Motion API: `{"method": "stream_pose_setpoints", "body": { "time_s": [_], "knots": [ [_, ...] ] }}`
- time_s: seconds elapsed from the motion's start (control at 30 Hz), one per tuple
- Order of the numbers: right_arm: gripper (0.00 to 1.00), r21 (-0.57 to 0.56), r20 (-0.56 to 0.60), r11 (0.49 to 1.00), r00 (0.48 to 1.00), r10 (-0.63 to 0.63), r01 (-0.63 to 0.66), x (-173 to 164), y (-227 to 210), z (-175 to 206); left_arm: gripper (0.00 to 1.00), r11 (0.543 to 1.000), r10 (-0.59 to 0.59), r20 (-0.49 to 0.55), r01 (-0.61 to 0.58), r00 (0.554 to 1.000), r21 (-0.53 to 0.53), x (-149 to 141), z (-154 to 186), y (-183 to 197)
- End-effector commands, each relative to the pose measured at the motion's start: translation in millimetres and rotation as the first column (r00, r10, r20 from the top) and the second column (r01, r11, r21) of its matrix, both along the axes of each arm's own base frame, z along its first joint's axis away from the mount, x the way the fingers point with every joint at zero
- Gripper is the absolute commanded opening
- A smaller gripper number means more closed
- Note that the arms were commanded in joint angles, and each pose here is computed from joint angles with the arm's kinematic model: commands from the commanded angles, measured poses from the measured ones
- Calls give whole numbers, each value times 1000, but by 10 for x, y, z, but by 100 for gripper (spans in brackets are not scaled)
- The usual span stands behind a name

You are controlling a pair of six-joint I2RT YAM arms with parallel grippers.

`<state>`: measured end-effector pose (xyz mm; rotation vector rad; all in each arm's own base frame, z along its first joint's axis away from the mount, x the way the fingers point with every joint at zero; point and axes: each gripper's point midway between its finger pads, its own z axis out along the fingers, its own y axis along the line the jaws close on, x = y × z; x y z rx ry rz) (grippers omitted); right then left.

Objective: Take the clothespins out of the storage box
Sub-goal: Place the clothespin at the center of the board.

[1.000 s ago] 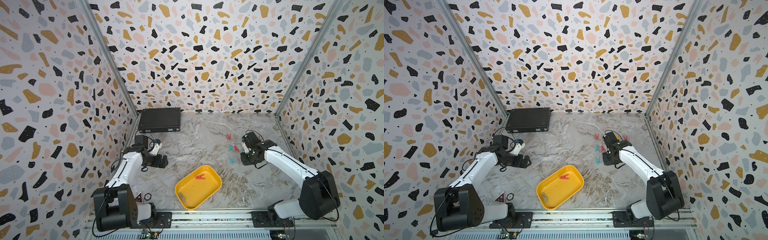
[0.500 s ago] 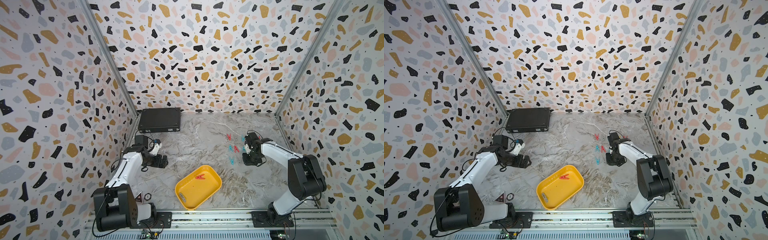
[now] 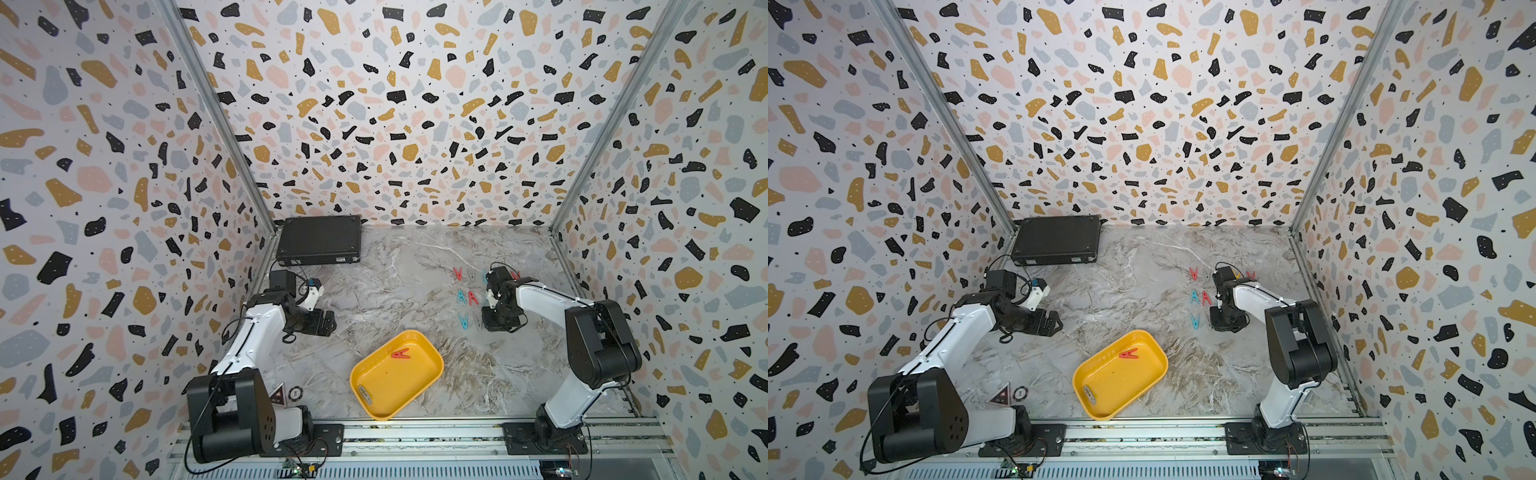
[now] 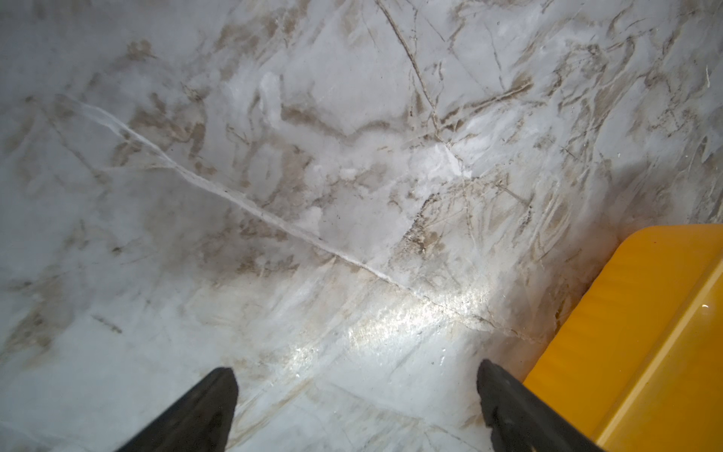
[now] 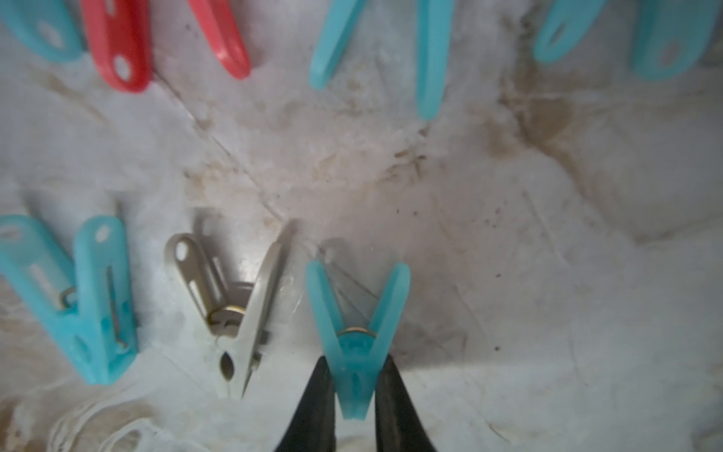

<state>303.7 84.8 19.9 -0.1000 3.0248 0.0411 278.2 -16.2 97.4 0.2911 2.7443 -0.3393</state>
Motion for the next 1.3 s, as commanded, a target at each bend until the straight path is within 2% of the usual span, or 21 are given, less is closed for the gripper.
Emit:
{"method": "stream_pose_setpoints", "body": {
  "time_s": [0.0,0.17,0.4,0.7,0.87,1.07,1.27],
  "knots": [
    [19,-12,8,1000,1000,-19,19,43,-31,11,100,1000,-1,0,1,1000,-17,-6,7,-17],
    [27,-3,9,1000,1000,-20,20,44,-15,18,100,1000,-1,2,1,1000,-17,-9,12,-18],
    [32,14,31,1000,999,-20,19,43,2,155,100,1000,-2,0,2,1000,-19,-14,5,-21],
    [36,50,92,999,995,-24,20,30,28,602,100,1000,-2,3,2,1000,-20,-12,12,-23],
    [39,145,167,989,986,-19,-5,-5,150,1053,100,1000,-3,1,3,1000,-20,-13,8,-24],
    [42,322,236,942,972,11,-89,-141,477,1564,100,1000,3,29,-3,1000,-6,-1,55,-4],
    [42,350,277,909,952,129,-225,-407,927,1799,100,1000,11,21,-11,1000,4,3,39,21]
  ]
}}
